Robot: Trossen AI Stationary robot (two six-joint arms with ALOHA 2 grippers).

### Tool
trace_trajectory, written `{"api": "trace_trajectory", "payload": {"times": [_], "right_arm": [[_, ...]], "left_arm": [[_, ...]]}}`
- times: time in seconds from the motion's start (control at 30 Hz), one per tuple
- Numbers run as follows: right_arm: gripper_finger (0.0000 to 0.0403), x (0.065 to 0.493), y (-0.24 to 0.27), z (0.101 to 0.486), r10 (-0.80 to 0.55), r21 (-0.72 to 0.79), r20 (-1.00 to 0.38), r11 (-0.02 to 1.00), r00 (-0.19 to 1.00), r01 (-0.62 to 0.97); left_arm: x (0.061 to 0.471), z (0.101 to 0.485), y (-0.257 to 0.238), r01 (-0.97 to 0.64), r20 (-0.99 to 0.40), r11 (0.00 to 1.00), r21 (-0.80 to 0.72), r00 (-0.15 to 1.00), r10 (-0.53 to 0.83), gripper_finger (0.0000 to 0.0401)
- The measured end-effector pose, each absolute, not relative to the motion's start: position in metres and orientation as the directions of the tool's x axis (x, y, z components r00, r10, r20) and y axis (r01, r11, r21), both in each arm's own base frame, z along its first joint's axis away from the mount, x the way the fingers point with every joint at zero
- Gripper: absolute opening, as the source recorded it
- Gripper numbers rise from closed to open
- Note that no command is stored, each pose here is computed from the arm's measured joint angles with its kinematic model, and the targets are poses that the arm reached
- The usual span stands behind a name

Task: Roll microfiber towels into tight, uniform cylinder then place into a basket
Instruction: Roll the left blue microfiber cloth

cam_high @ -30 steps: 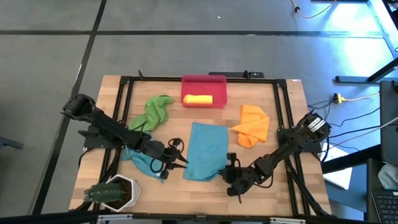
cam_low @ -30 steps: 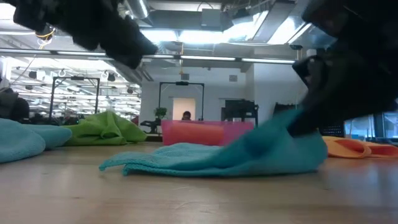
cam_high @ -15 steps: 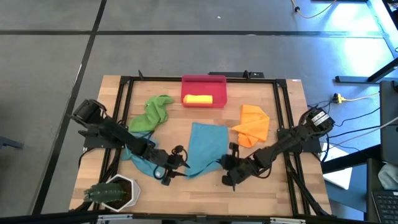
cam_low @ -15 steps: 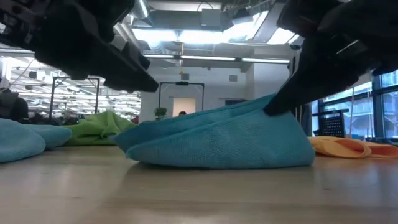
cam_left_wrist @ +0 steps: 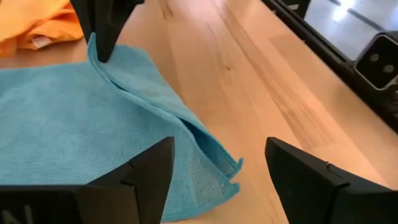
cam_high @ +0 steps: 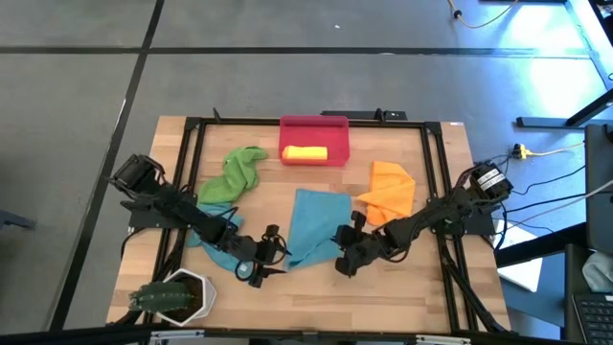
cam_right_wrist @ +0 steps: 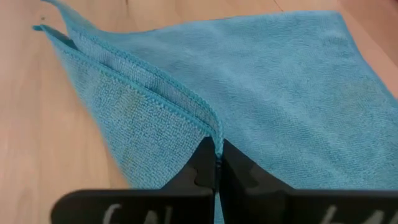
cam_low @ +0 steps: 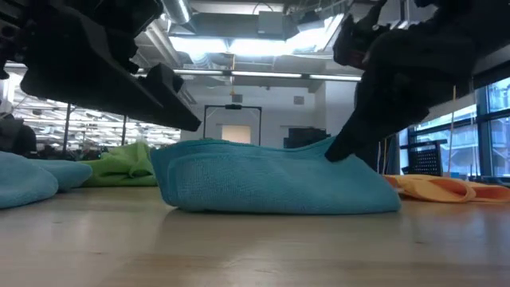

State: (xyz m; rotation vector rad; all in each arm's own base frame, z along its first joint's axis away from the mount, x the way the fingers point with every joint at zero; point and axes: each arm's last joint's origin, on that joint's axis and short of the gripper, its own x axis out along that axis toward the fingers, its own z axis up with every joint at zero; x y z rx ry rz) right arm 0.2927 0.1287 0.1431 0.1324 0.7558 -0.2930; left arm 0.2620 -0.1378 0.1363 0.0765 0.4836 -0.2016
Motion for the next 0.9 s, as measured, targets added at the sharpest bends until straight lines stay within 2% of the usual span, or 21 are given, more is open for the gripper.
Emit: {"api": "trace_trajectory", "payload": {"times": [0.4, 0.63, 0.9], "right_arm": [[0.0003, 0.294, 0.124, 0.142, -0.198, 0.030, -0.714, 0.950, 0.672, 0.311], [0.0003, 0.293, 0.124, 0.141, -0.190, 0.043, -0.723, 0.947, 0.664, 0.318], [0.0003, 0.292, 0.124, 0.140, -0.170, 0.056, -0.742, 0.948, 0.648, 0.313]], "left_arm": [[0.259, 0.117, -0.151, 0.111, -0.471, 0.994, 0.013, 0.877, -0.091, 0.0245], [0.277, 0.112, -0.162, 0.105, -0.461, 0.994, -0.005, 0.882, -0.096, 0.0245], [0.290, 0.103, -0.170, 0.088, -0.557, 0.994, 0.065, 0.830, -0.037, 0.0242]]}}
